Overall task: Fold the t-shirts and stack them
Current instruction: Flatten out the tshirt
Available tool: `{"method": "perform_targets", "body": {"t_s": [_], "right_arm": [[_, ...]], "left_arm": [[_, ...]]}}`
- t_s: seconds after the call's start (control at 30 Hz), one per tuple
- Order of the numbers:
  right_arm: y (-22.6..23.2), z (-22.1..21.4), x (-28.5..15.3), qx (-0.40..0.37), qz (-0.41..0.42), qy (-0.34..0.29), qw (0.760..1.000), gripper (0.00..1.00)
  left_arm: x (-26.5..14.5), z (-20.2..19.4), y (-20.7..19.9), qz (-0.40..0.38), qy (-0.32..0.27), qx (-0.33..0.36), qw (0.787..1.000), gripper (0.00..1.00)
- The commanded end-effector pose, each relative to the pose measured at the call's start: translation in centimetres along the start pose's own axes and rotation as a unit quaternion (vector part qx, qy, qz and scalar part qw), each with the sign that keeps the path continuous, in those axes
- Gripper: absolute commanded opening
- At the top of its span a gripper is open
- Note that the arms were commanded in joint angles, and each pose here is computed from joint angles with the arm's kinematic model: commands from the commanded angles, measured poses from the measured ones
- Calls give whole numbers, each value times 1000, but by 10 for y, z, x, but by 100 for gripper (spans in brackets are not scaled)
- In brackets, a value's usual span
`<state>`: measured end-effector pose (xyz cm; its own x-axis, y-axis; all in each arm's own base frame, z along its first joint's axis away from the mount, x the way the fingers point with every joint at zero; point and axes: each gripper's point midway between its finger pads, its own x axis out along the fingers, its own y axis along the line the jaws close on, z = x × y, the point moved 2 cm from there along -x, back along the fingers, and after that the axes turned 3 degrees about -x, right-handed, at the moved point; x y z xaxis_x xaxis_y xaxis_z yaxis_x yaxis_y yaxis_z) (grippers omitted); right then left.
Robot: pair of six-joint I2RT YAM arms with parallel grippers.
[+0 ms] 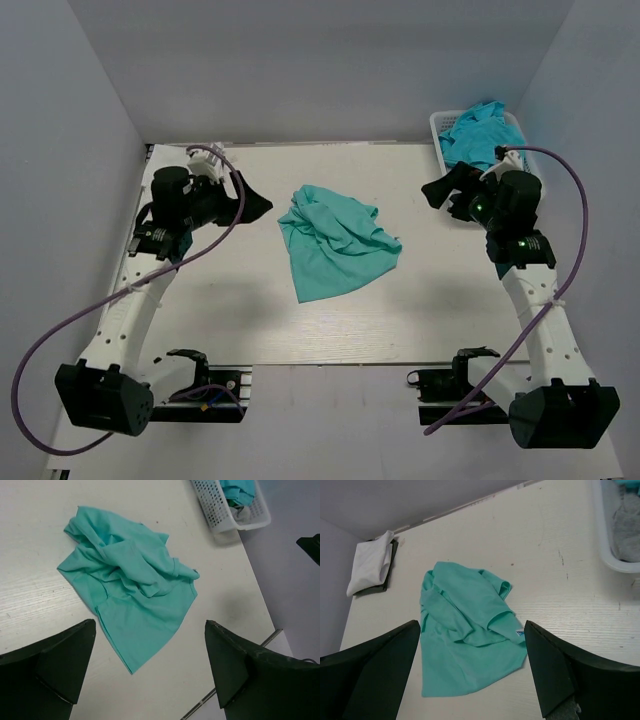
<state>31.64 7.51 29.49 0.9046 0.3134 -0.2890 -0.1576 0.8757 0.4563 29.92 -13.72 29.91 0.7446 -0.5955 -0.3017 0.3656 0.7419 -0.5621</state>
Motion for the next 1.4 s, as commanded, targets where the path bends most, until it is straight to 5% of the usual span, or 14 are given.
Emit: {"method": "perform_targets", "body": {"t_s": [0.0,0.4,0.63,1.07,1.37], "right_arm": [[9,-7,4,4,32,23,999,90],[1,-30,42,-18,75,45,996,90],[-5,-36,88,-52,61,115,990,90],[0,-86,177,-124,2,201,972,90],[-2,-126,210,-121,-47,255,958,84]], "left_arm": [[8,-25,4,-6,63,-25,998,99],[91,-132,6,37,231,-44,971,99],[102,-228,18,88,360,-31,928,99],[83,-273,56,222,421,22,879,99],[66,-309,62,251,475,49,842,80]]}}
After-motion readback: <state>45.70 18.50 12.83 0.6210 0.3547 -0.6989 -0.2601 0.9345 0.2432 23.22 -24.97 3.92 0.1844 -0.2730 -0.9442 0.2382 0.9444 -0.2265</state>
